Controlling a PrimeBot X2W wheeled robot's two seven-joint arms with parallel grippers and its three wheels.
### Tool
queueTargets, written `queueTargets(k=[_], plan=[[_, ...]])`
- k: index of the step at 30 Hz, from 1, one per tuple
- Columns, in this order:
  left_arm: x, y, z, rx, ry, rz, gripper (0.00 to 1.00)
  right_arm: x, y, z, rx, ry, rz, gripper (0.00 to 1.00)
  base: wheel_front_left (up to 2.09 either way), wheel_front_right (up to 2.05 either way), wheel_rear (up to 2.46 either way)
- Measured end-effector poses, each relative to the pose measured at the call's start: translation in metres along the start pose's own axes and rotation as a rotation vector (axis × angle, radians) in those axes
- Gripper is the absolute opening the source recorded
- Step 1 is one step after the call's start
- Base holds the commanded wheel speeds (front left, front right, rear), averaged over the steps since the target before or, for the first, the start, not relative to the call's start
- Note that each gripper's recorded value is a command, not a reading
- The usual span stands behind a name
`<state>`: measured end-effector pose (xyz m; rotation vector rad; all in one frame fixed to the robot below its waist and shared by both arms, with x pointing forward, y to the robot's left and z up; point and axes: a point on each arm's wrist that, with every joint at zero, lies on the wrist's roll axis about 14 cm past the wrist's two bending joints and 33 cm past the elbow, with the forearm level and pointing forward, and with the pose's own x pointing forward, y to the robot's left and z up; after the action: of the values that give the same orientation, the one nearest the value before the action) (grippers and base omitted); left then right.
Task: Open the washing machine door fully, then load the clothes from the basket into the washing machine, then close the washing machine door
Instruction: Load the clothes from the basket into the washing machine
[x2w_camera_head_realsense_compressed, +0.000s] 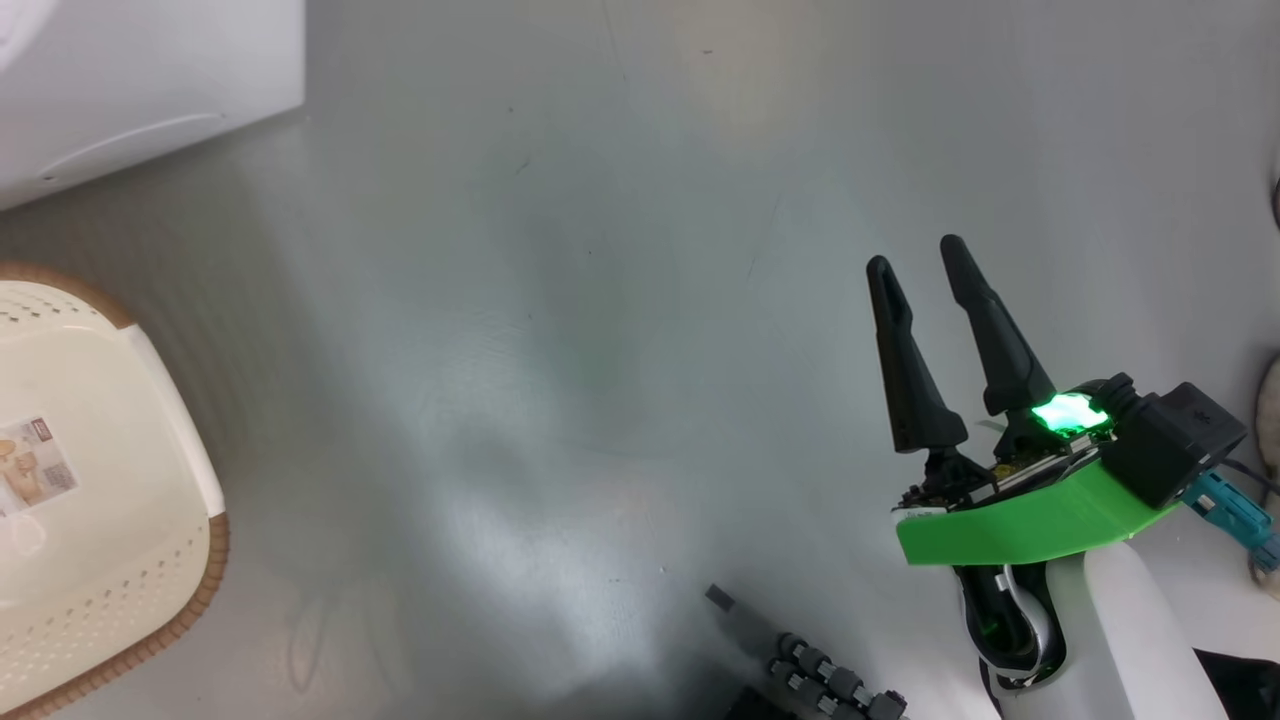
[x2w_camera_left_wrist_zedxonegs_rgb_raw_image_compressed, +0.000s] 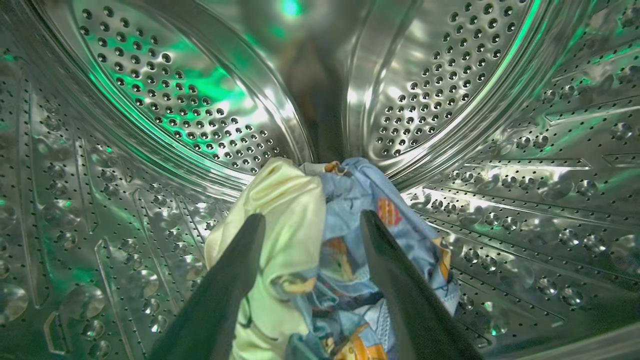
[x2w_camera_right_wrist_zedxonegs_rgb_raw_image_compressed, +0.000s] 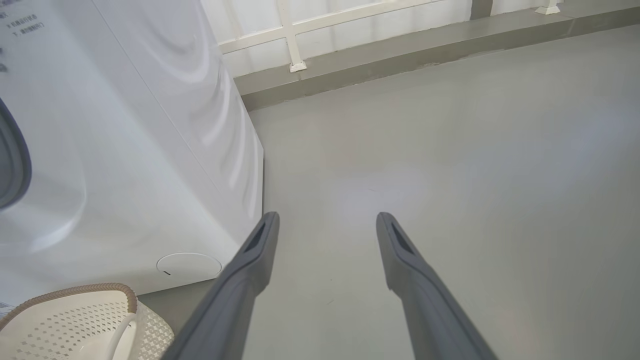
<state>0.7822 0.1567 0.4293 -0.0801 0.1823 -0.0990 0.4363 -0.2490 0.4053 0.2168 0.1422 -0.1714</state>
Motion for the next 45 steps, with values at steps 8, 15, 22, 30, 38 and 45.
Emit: queueTargets(k=[8, 15, 22, 30, 38, 45], plan=[[-0.018, 0.003, 0.0, -0.023, -0.072, -0.001, 1.0, 0.001, 0.001, 0.013, -0.012, -0.038, 0.006, 1.0, 0.0, 0.0, 0.0], [-0.053, 0.007, -0.01, -0.051, -0.139, 0.0, 1.0, 0.003, 0.01, 0.022, -0.034, -0.067, 0.035, 1.0, 0.0, 0.0, 0.0], [-0.108, 0.006, -0.021, -0.066, -0.191, -0.01, 1.0, 0.003, 0.023, 0.024, -0.034, -0.08, 0.074, 1.0, 0.0, 0.0, 0.0], [-0.196, -0.005, -0.046, -0.061, -0.158, 0.013, 1.0, -0.002, 0.04, 0.029, -0.057, -0.1, 0.123, 1.0, 0.0, 0.0, 0.0], [-0.278, -0.021, -0.045, -0.066, -0.14, 0.044, 1.0, -0.016, 0.059, 0.031, -0.095, -0.099, 0.18, 1.0, 0.0, 0.0, 0.0], [-0.334, -0.015, -0.039, -0.07, -0.127, 0.105, 1.0, -0.035, 0.069, 0.033, -0.111, -0.097, 0.213, 1.0, 0.0, 0.0, 0.0]])
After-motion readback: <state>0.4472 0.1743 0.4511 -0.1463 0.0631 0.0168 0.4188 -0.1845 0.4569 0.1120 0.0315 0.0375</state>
